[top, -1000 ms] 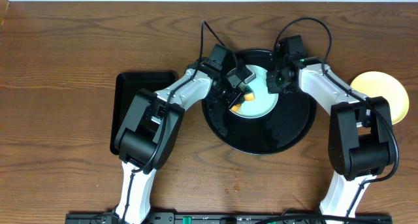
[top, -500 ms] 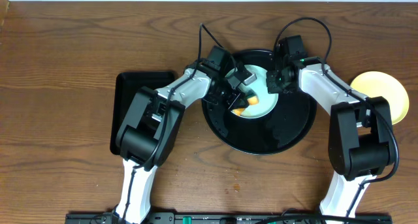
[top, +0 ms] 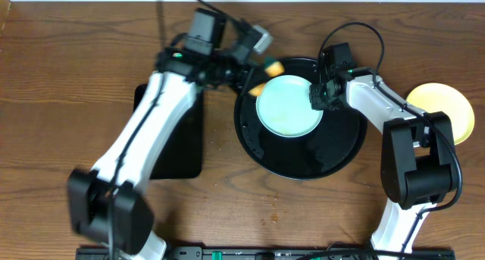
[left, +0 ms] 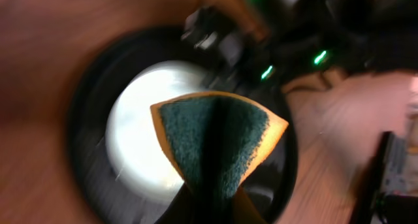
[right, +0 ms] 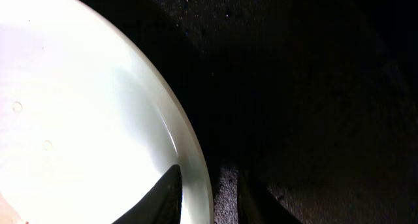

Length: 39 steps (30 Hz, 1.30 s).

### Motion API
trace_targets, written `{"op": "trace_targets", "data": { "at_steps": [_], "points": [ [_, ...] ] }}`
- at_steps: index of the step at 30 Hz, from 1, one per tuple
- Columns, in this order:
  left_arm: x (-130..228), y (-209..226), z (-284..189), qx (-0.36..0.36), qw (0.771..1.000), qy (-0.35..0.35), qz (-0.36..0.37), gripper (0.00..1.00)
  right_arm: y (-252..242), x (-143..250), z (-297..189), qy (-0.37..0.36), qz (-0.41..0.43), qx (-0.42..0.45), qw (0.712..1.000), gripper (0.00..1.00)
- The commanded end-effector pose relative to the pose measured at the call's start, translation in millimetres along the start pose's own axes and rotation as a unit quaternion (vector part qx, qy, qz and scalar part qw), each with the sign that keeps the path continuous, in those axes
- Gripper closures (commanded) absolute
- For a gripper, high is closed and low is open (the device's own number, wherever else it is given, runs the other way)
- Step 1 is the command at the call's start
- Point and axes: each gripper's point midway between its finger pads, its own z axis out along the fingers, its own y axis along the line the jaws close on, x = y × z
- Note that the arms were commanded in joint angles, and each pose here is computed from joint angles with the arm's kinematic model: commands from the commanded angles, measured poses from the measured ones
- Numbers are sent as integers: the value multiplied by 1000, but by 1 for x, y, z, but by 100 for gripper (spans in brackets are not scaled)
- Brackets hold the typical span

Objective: Clean dirty plates on tray and stack at the side
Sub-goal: 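Return the sponge with the left gripper to the black tray, then lift the light-blue plate with the right gripper onto the right-side stack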

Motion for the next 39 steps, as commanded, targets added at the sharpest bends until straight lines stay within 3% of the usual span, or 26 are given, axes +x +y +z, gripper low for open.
{"op": "trace_targets", "data": {
  "at_steps": [1, 5, 8, 13, 21, 25, 29, 30, 33, 37, 39],
  "points": [
    [45, 74, -15, -187, 976, 80, -82, 92, -4, 7, 5, 10, 2, 6, 1000, 73],
    [96, 128, -48, -333, 916, 135, -178, 92, -4, 7, 5, 10, 2, 6, 1000, 72],
    [126, 158, -61, -381, 880, 138, -249, 92, -4, 7, 5, 10, 2, 6, 1000, 72],
    [160, 193, -66, -402, 849, 113, -324, 92, -4, 7, 5, 10, 2, 7, 1000, 72],
    [190, 227, -55, -416, 838, 78, -345, 83, -4, 6, 5, 9, 2, 6, 1000, 66],
    [191, 228, -55, -417, 837, 76, -346, 61, -3, 6, 5, 8, 1, 6, 1000, 67],
    [192, 228, -55, -416, 837, 79, -347, 40, -3, 6, 5, 8, 1, 6, 1000, 83],
    [192, 227, -55, -416, 837, 80, -347, 25, -3, 6, 5, 8, 1, 6, 1000, 86],
    [192, 227, -55, -416, 837, 80, -347, 21, -3, 6, 5, 9, 1, 6, 1000, 90],
    [192, 227, -55, -416, 837, 80, -347, 20, -3, 9, 5, 14, 1, 7, 1000, 87],
    [192, 227, -55, -416, 837, 80, -347, 19, -3, 9, 5, 14, 1, 7, 1000, 93]
  ]
}}
